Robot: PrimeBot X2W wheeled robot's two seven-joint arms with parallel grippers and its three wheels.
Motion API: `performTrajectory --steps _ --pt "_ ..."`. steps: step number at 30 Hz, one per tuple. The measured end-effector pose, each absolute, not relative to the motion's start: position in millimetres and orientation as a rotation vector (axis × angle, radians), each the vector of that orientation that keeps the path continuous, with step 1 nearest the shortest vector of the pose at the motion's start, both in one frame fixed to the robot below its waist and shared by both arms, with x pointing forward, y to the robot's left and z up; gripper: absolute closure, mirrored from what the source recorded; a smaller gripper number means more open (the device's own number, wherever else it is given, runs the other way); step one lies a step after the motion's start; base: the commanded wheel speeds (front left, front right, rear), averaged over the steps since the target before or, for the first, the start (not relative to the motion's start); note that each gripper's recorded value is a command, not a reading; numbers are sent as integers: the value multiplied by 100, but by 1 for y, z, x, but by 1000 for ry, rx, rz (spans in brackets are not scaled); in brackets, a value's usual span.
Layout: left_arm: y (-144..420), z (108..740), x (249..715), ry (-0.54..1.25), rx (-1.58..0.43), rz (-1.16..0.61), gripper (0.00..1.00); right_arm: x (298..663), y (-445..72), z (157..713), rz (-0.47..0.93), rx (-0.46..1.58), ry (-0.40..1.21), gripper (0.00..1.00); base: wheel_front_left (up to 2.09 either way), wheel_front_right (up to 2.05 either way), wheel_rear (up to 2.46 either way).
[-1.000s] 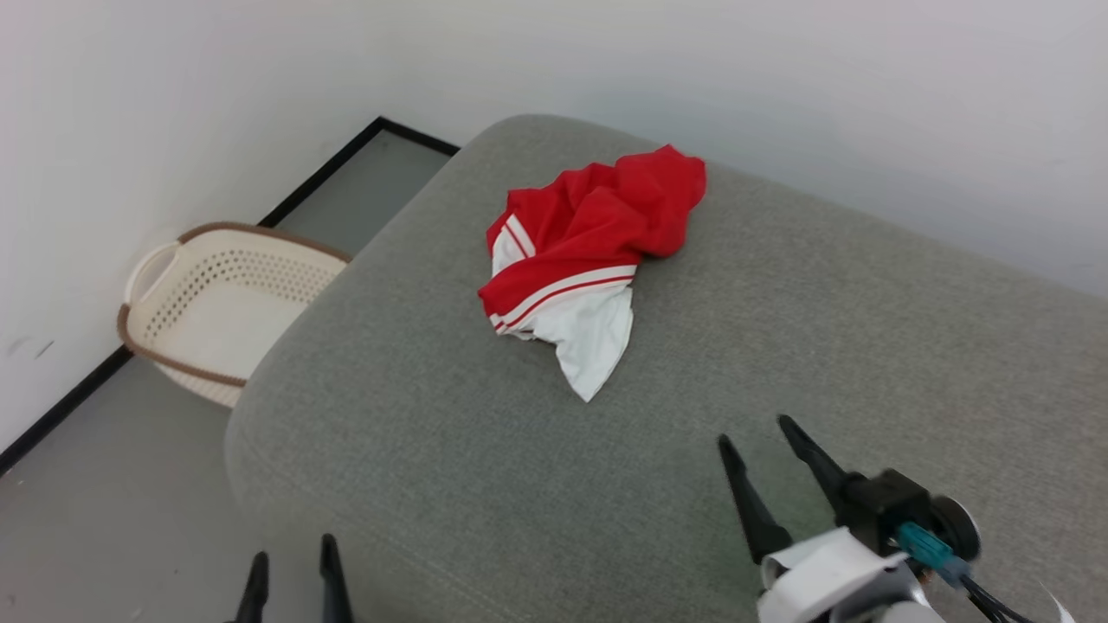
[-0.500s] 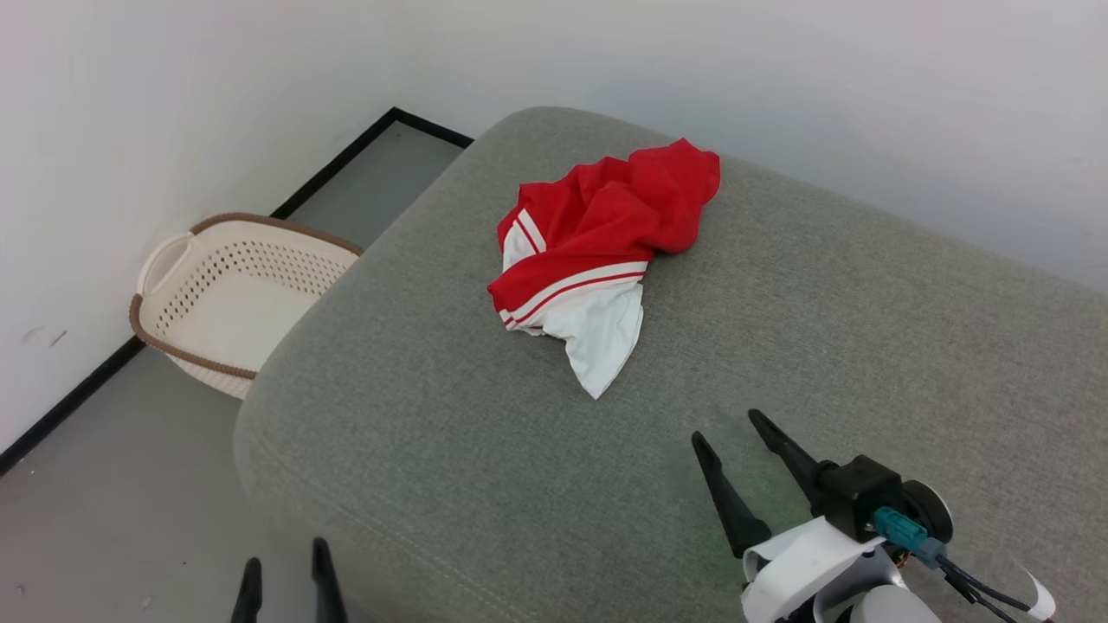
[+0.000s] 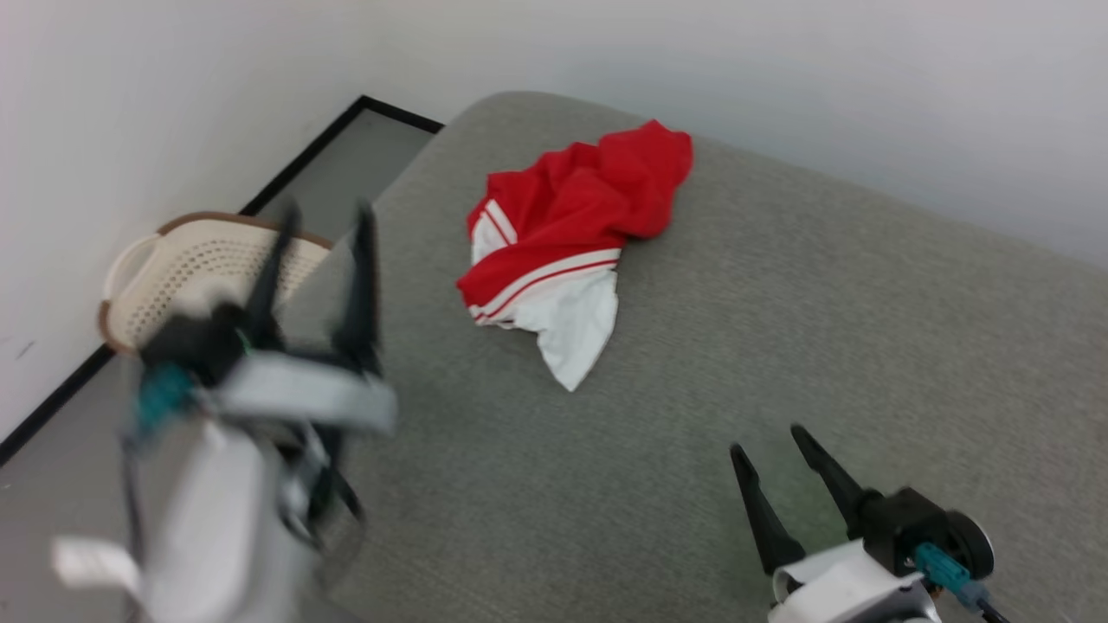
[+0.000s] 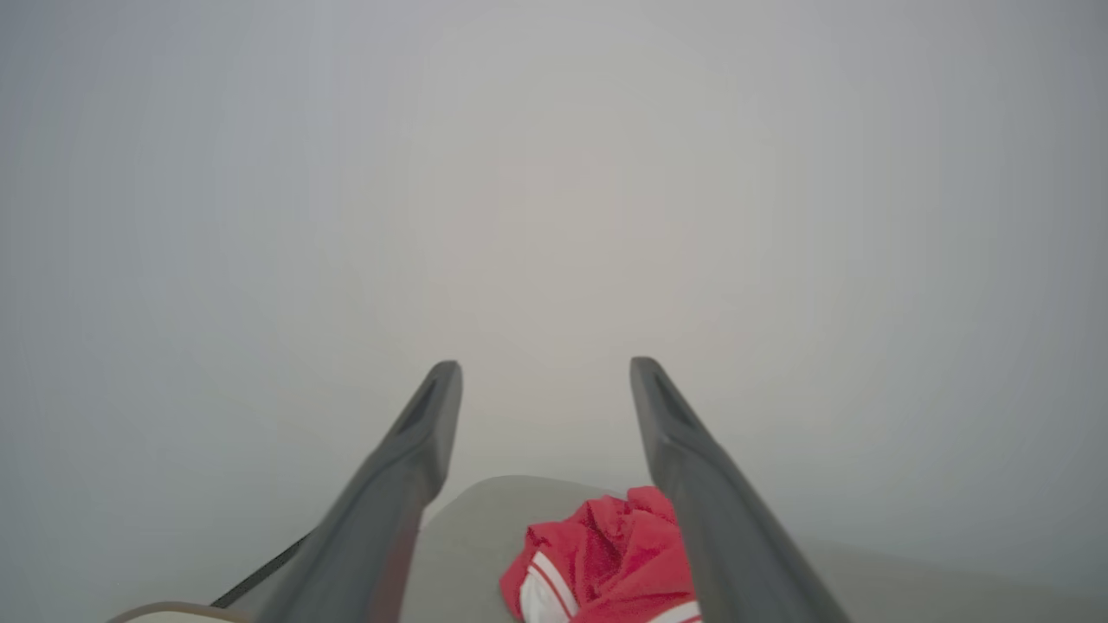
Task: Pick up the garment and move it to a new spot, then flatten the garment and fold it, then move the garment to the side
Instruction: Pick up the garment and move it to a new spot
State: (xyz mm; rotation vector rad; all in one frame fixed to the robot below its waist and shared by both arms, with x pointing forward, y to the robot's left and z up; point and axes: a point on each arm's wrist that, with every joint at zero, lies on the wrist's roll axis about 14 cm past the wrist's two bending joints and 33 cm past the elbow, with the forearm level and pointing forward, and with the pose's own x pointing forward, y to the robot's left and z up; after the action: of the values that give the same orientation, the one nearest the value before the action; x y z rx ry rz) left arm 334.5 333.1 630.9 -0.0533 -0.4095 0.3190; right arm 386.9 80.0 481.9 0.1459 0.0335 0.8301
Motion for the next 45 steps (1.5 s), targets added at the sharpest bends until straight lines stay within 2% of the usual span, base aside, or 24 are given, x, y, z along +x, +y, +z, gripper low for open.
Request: performTrajectory --steps 3,9,14,15,19,26,30,39,45 --pt "356 666 359 -441 32 302 0 391 79 496 824 150 -9 0 0 0 0" --pt "388 680 410 -365 32 312 0 402 73 510 800 164 -60 0 0 0 0" --pt "385 632 479 -82 65 256 0 413 49 496 729 186 -36 0 0 0 0" --pt "385 632 479 -82 65 256 0 413 49 496 729 186 -36 0 0 0 0" --pt "355 560 512 219 12 176 0 423 31 483 676 194 -10 0 0 0 0" --pt "303 481 535 566 -96 30 0 433 15 466 631 193 22 0 0 0 0" --pt "300 446 529 725 -41 -12 0 432 12 454 625 192 50 0 0 0 0" --pt "306 400 542 813 -3 0 0 438 5 438 610 201 80 0 0 0 0" --pt "298 365 547 928 -85 18 0 444 -6 422 577 199 109 0 0 0 0"
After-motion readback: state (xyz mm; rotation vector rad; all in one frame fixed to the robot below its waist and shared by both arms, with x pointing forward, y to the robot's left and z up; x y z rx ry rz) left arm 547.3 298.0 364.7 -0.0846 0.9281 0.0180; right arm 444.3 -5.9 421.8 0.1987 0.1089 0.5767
